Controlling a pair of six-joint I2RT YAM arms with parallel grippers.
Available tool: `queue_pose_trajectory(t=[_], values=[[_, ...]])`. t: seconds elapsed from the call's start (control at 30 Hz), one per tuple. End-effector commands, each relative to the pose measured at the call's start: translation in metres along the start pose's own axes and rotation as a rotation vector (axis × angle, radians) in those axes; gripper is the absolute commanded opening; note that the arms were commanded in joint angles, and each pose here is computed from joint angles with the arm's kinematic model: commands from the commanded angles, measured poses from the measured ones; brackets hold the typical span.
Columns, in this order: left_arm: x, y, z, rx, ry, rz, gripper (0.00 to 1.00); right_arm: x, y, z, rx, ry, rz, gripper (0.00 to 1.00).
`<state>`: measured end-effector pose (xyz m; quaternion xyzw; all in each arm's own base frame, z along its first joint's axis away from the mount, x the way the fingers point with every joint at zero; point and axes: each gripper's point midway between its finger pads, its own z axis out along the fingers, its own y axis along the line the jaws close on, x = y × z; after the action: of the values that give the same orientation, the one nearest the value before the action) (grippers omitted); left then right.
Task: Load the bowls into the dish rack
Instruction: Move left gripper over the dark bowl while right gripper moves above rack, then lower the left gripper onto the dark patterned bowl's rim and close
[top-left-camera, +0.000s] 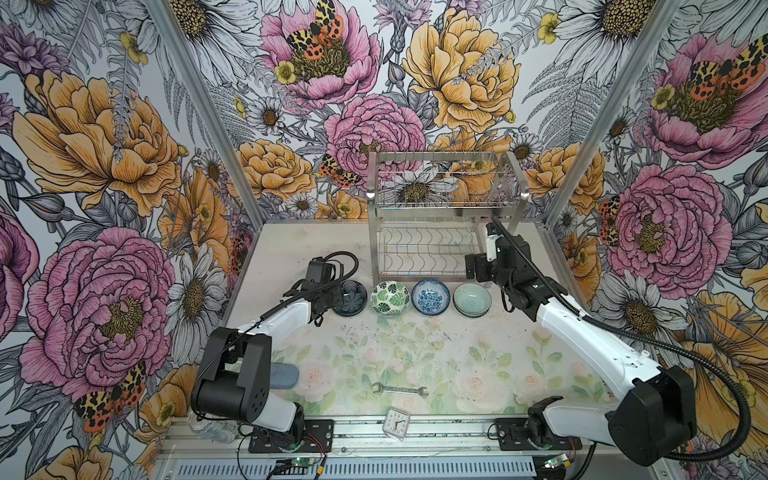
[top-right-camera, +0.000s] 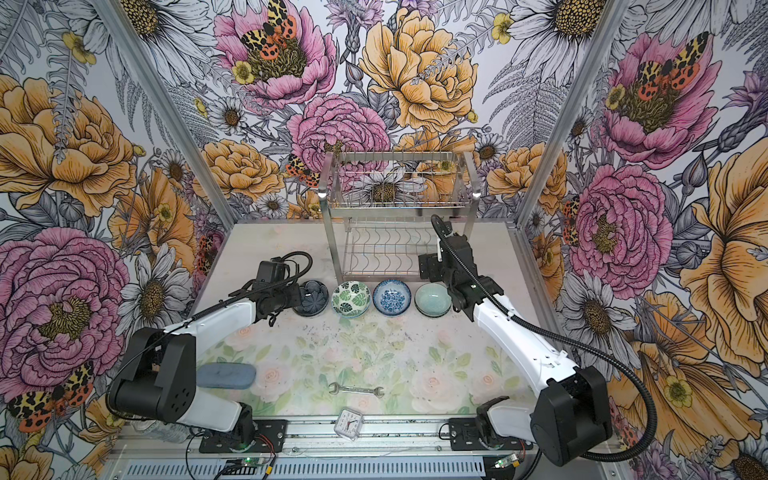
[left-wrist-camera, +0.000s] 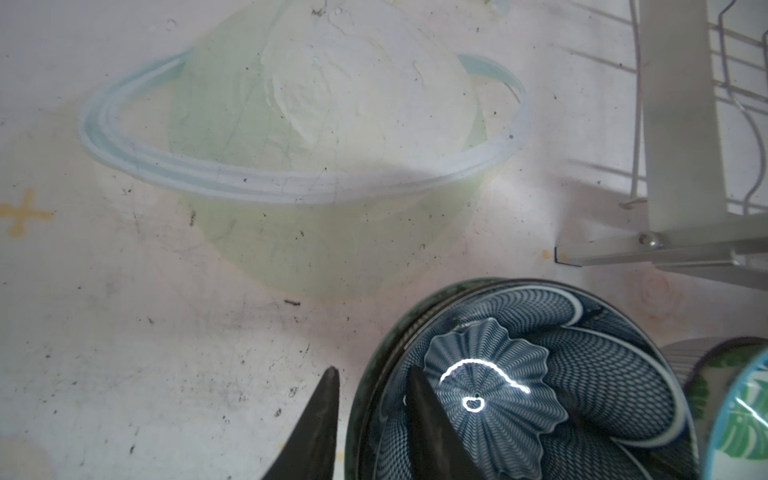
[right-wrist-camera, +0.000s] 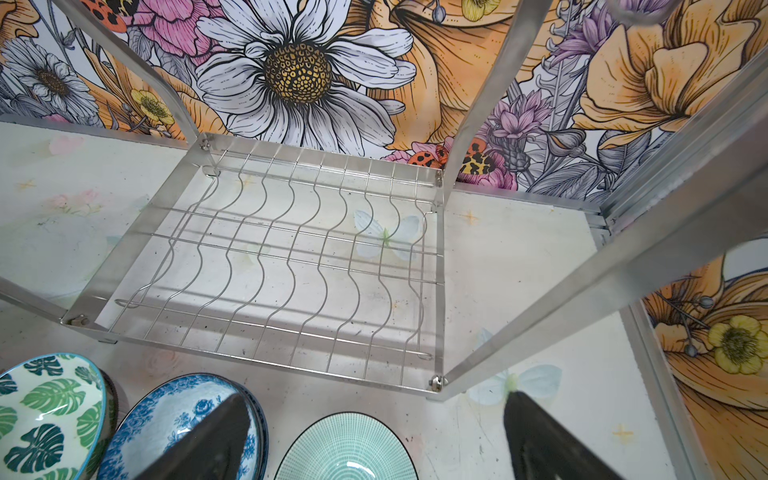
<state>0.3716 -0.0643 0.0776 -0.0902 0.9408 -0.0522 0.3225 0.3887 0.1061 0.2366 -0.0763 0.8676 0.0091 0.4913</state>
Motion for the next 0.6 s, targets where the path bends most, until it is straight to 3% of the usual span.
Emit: queue_pose_trajectory(t=[0.0, 0.57], values=[[-0.0122, -0.0070, -0.0023, 0.017, -0.037, 0.001, 0.28, -0.0111, -0.0001, -0.0025, 0.009, -0.023, 0.001, 0.97], [-0.0209, -0.0048, -0.0113, -0.010, -0.071, 0.017, 0.15, -0.0119, 0.0012, -0.0041, 0.001, -0.027, 0.004, 0.97]])
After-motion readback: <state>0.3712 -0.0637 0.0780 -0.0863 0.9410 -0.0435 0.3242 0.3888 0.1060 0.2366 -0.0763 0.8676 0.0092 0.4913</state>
